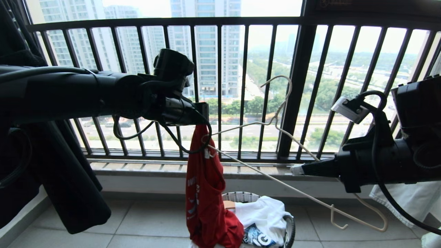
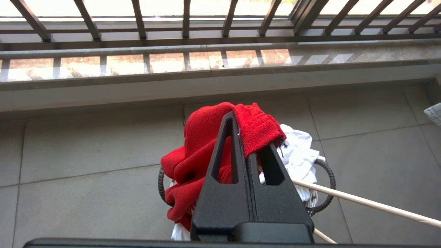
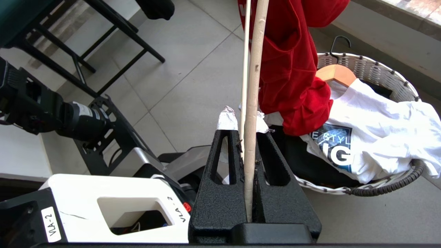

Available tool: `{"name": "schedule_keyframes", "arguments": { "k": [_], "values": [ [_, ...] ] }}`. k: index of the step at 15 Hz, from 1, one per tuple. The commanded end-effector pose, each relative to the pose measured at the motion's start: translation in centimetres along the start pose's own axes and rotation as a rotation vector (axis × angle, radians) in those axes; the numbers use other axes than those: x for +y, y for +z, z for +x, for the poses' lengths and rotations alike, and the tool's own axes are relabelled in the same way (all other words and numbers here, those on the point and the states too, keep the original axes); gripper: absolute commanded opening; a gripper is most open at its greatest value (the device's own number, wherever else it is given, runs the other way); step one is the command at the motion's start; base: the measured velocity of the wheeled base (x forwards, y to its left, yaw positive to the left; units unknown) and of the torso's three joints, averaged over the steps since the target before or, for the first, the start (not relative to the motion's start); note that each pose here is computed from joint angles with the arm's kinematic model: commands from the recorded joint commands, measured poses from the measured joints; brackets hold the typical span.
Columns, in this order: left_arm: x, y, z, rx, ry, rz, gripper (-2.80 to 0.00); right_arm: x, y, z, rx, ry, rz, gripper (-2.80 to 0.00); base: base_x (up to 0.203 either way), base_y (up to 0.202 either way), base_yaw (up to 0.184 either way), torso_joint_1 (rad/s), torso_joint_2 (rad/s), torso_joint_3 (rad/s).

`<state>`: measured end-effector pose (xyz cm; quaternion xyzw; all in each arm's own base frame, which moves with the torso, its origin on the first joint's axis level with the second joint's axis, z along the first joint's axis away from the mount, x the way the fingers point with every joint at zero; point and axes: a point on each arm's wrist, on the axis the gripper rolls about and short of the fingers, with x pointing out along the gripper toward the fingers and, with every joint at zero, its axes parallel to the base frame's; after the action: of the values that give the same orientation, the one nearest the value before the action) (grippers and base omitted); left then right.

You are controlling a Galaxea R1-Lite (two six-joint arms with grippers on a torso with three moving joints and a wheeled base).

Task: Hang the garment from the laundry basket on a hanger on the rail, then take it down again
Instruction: Hang the clothes on the clothes rack

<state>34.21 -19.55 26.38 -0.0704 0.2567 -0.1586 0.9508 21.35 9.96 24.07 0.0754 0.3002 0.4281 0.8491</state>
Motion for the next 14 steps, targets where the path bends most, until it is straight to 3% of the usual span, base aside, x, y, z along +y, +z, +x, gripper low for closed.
{"name": "schedule_keyframes", "arguments": {
  "k": [1,8,12,14],
  "values": [
    [-0.5,0.1,-1.3,-0.009,-0.017,0.006,-2.8,-0.3,-0.1,0.5,0.017,0.002,0.011,-2.8,0.0,0.0,0.0,0.0,0.0,0.0],
    [-2.0,-0.8,-3.3,0.014,-0.083,0.031,-2.8,-0.8,0.2,1.5,0.003,0.006,0.064,-2.8,0.0,0.0,0.0,0.0,0.0,0.0],
    [-4.0,-1.4,-6.7,0.033,-0.151,0.063,-2.8,-1.7,0.6,1.3,-0.038,-0.029,0.061,-2.8,0.0,0.0,0.0,0.0,0.0,0.0],
    [-4.9,-1.8,-7.3,0.045,-0.177,0.05,-2.8,-1.8,0.5,1.5,-0.029,-0.029,0.064,-2.8,0.0,0.0,0.0,0.0,0.0,0.0]
  ]
}}
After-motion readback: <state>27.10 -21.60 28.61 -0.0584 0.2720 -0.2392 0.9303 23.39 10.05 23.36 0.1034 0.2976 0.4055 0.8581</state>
